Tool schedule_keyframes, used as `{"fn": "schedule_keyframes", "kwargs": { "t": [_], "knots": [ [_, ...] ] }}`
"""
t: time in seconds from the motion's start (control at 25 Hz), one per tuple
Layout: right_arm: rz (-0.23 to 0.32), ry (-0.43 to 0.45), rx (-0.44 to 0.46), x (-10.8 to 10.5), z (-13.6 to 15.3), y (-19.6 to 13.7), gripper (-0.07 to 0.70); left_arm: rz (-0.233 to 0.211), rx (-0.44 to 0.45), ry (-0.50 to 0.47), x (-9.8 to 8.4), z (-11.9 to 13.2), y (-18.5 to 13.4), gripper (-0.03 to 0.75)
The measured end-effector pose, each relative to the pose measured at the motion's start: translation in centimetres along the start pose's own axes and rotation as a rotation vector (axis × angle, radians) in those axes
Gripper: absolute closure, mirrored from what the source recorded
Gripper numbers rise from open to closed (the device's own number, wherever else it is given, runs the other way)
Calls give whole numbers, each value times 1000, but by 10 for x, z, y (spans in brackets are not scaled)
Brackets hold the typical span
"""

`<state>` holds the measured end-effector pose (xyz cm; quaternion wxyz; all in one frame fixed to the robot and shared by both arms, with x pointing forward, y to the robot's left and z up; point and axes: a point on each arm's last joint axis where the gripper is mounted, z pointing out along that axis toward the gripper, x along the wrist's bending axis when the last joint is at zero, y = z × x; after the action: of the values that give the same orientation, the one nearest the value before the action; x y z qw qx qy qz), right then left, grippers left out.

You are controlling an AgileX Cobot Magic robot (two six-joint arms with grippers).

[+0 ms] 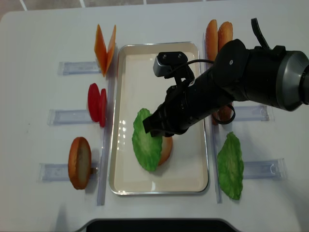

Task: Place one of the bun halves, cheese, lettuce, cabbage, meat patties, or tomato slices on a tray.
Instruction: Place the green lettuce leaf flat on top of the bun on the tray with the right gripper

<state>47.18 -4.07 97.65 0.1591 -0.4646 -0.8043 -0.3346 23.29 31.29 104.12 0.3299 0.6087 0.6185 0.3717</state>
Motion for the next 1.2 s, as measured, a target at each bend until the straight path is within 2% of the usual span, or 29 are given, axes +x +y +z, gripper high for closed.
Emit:
{"fn": "schedule_keyframes", "kwargs": {
  "t": [0.48, 0.8, 0.96, 1.16, 1.2],
  "knots": [
    [-85, -69, 4, -6, 0, 0, 617, 0, 0, 0, 0, 0, 0, 715],
    [-92, -94, 18, -8, 0, -1, 580, 0, 0, 0, 0, 0, 0, 715],
    [-90, -94, 18, -9, 0, -1, 445, 0, 0, 0, 0, 0, 0, 715],
    [-91, -95, 19, -9, 0, -2, 74, 0, 0, 0, 0, 0, 0, 715],
    [-97, -99, 21, -9, 0, -2, 32, 0, 0, 0, 0, 0, 0, 715]
  ]
}}
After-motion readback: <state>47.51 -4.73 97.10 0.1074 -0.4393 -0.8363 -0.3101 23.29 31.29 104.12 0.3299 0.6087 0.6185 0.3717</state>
